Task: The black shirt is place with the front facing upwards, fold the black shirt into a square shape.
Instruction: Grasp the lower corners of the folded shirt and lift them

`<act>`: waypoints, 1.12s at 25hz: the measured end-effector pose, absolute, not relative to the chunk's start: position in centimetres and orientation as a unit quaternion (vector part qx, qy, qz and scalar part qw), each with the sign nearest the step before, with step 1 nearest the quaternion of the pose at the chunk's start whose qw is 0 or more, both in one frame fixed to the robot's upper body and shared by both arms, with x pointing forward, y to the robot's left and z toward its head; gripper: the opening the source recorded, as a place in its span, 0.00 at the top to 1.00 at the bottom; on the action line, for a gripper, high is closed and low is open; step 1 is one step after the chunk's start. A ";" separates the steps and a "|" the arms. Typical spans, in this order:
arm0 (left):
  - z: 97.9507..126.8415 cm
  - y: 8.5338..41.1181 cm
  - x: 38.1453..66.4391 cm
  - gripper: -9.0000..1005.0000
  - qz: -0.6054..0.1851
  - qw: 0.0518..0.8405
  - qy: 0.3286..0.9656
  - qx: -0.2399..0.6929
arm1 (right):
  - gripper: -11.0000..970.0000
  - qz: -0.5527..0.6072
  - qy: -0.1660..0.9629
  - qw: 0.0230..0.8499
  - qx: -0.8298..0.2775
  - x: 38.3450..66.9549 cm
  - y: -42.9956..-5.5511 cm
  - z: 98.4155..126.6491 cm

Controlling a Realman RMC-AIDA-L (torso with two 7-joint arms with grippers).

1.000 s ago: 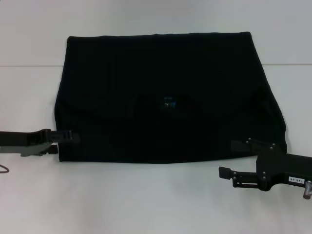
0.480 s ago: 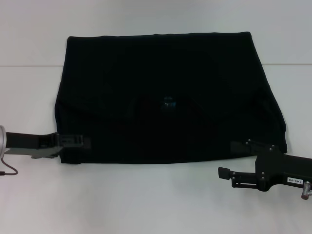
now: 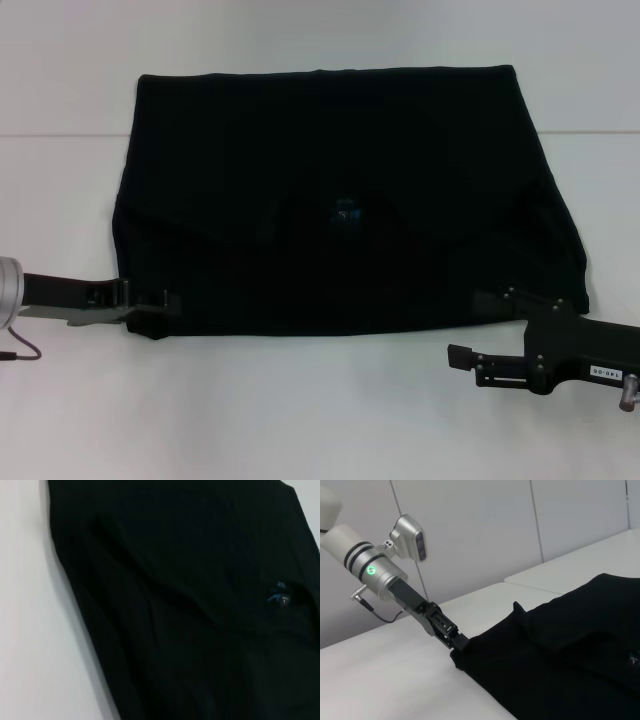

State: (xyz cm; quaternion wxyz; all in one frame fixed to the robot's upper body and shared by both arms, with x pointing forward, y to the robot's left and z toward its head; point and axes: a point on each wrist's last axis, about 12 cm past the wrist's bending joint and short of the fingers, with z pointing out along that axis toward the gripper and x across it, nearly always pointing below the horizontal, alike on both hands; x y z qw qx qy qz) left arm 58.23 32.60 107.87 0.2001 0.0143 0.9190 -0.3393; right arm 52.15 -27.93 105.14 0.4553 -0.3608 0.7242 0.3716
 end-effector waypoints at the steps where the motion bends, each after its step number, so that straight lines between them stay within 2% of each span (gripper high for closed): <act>1: 107.9 32.6 58.2 0.33 -0.339 0.200 0.919 0.015 | 0.03 0.372 0.724 0.455 -0.361 52.1 -27.9 105.1; 7: 107.9 32.5 58.3 0.56 -0.336 0.200 0.920 0.018 | 0.03 0.375 0.726 0.452 -0.357 52.1 -28.1 105.2; 12: 108.0 32.6 58.4 0.80 -0.336 0.202 0.920 0.021 | 0.03 0.380 0.745 0.440 -0.328 52.5 -29.0 105.7; 17: 108.2 32.6 58.5 0.88 -0.340 0.203 0.918 0.021 | 0.03 0.377 0.806 0.392 -0.233 54.8 -32.2 108.2; 22: 108.3 32.6 58.5 0.95 -0.342 0.204 0.917 0.025 | 0.03 0.346 0.882 0.298 -0.121 58.1 -35.7 111.8; 23: 108.3 32.5 58.4 0.96 -0.345 0.205 0.916 0.028 | 0.03 0.325 0.908 0.258 -0.065 59.1 -36.7 112.8; 28: 108.6 32.5 58.4 0.96 -0.358 0.213 0.908 0.031 | 0.03 0.287 0.929 0.236 -0.005 60.7 -37.2 113.9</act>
